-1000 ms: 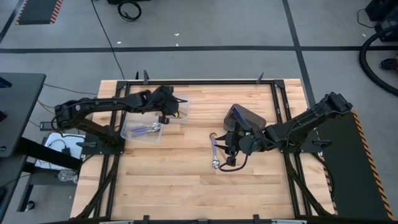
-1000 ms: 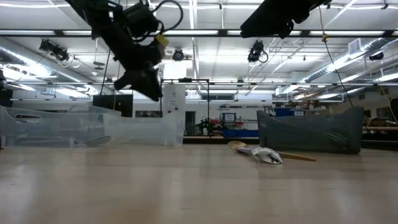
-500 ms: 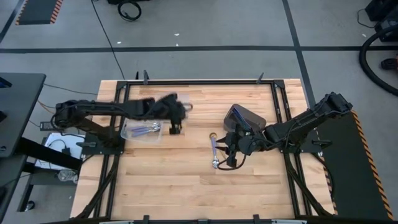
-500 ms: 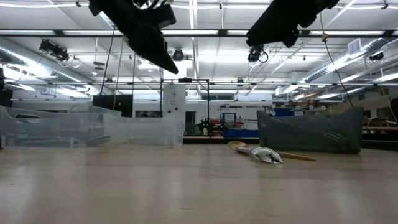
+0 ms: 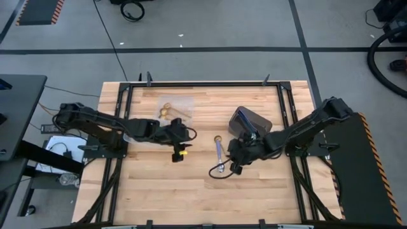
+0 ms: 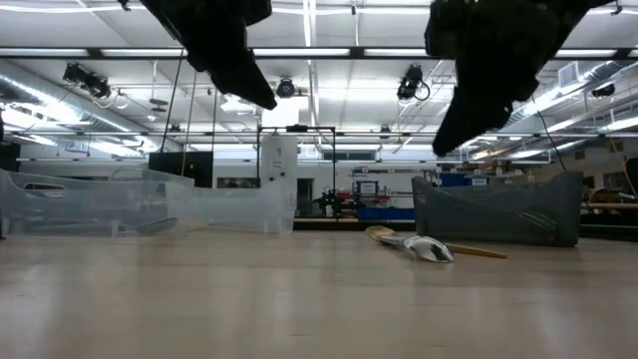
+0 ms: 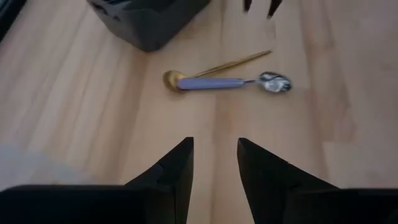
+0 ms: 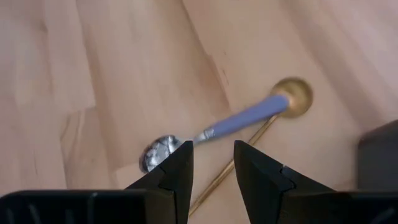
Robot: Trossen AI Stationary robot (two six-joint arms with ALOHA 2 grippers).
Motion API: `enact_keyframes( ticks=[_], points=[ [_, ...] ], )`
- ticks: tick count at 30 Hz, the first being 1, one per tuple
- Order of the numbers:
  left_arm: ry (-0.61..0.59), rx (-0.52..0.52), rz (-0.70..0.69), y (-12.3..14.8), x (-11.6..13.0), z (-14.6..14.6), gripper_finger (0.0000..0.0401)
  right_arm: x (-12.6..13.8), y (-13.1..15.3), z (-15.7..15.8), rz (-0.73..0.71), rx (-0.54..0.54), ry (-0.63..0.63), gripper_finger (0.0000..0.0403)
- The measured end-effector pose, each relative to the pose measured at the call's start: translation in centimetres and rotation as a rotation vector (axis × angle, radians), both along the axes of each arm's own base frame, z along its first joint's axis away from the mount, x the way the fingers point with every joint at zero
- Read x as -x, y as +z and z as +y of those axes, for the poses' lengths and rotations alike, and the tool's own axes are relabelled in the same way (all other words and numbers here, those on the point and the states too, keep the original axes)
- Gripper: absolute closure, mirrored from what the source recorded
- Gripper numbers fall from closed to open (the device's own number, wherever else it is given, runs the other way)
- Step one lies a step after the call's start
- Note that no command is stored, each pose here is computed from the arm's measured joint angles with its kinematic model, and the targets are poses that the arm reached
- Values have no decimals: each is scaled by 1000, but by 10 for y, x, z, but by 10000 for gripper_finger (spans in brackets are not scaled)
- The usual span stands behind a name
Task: Sort silverware by color (type)
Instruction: Put the gold spoon into the top transparent bin
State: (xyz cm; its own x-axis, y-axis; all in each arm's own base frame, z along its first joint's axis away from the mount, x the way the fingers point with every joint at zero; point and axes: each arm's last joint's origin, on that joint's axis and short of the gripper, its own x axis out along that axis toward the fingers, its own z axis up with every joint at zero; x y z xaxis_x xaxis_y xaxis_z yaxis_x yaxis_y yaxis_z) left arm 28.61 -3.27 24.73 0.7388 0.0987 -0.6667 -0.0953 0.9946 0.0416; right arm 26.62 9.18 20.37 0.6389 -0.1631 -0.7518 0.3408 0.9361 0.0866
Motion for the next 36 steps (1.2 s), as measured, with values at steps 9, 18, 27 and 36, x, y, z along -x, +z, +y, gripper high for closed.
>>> enact_keyframes(
  ticks=[9,18,27,36],
  points=[
    [-49,72,-4,0,6,-32,271,-9,-31,0,107,-31,-80,277],
    [-118,92,10,-1,13,-57,271,-20,-52,1,163,1,-140,277],
    [-143,109,17,-1,18,-69,271,-38,-68,3,273,75,-145,277],
    [-223,151,66,-4,27,-85,271,-41,-73,-10,298,45,-191,277]
  ],
)
